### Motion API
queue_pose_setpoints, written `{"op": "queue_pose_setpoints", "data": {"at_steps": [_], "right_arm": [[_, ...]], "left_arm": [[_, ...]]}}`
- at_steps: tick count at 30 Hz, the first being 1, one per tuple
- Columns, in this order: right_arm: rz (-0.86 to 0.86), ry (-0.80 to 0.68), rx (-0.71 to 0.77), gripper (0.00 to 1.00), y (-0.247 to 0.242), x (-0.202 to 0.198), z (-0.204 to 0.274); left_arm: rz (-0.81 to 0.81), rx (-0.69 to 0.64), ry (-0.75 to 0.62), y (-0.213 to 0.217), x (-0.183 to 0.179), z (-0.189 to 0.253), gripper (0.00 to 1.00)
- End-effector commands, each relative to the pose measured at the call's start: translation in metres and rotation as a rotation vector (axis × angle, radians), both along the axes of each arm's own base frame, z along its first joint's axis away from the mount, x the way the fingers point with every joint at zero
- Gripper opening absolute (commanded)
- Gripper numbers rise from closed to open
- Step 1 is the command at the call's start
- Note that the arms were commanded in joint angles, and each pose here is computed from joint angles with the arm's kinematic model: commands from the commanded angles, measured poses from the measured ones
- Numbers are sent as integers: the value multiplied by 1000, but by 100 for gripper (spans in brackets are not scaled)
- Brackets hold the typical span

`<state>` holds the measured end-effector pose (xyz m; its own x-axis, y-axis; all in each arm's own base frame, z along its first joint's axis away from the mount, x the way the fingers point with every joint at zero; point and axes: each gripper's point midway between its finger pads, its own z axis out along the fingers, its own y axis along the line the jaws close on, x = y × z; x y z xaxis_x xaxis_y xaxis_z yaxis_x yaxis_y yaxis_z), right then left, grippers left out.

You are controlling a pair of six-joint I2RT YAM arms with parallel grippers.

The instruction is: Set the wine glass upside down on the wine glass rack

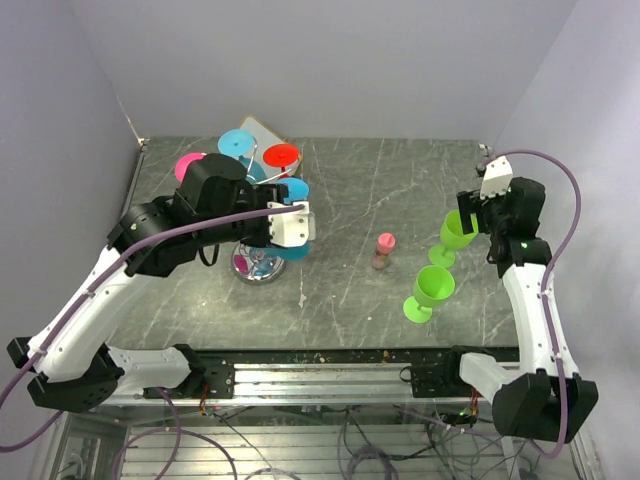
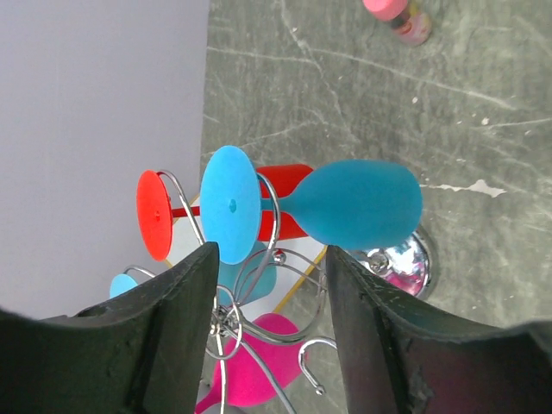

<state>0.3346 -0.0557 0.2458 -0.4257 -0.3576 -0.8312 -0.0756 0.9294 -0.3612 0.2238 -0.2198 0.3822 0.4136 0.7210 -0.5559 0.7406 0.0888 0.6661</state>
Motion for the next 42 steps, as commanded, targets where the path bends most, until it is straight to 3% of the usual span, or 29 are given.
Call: {"op": "queue_pose_setpoints", "data": {"at_steps": [1,5,25,31,42], "right_arm": [[-150,39,-19,83,-29,0,0],[-160,84,9,80,-34,6,-12],[-94,333,99,35,-22,22,-94],[-46,343,124,19,-13,24,-94],[54,250,154,1,3,42,-42]], "left_arm": [[-75,-90,57,1,-25,15,65],[-85,-102,50,7,-29,19,70],[-48,-52,38,12,-19,2,72],[-22,-40,27,16,-14,-1,71],[55,-94,32,28,-9,8,73]]}}
